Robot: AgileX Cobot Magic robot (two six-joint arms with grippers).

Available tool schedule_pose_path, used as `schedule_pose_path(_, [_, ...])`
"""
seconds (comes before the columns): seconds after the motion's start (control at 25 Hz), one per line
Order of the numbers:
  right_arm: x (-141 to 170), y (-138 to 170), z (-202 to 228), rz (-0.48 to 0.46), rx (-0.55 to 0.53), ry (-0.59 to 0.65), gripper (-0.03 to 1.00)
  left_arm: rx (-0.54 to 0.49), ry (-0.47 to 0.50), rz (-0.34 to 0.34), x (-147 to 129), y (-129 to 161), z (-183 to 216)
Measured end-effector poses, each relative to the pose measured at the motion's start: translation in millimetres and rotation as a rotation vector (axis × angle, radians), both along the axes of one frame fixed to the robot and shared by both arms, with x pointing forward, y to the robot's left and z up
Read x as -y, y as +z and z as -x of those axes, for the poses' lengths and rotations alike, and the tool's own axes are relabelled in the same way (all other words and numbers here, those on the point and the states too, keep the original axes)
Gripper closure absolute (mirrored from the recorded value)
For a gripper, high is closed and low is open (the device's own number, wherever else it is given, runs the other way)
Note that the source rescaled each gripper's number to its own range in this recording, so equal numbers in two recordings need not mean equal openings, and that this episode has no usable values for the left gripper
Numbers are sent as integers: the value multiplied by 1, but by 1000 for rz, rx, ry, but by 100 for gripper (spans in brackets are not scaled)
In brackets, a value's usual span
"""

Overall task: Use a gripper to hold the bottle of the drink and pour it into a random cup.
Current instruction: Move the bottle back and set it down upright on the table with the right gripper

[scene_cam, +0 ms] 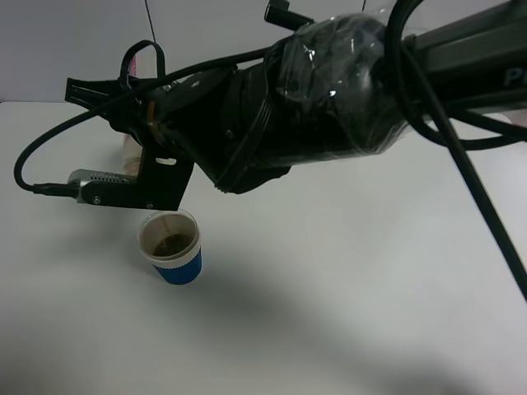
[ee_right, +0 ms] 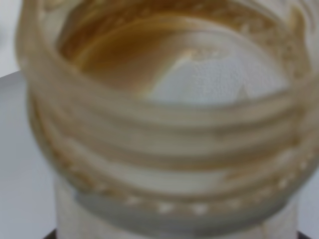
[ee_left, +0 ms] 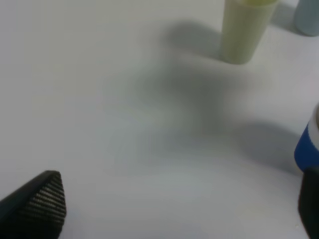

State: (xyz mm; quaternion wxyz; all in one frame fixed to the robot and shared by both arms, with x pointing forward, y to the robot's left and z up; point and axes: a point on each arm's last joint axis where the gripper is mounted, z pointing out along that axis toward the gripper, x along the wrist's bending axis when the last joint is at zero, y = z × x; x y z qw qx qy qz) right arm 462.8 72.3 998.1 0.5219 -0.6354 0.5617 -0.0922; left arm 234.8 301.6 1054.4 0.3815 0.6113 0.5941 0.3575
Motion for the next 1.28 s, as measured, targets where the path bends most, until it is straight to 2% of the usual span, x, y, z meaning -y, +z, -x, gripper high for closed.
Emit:
schedule_pose_path(0.36, [-6, 2, 8, 13, 37, 40, 97, 0, 0, 0, 0, 0, 0])
schedule_pose_path(0.88, [-6, 4, 9, 2, 52, -2, 97, 0, 0, 0, 0, 0, 0])
schedule_pose_path(1.08, [-7, 3, 11, -107, -51, -46, 97, 0, 0, 0, 0, 0, 0])
schedule_pose_path(1.28, [-6, -3, 15, -323, -327, -209, 97, 0, 0, 0, 0, 0, 0])
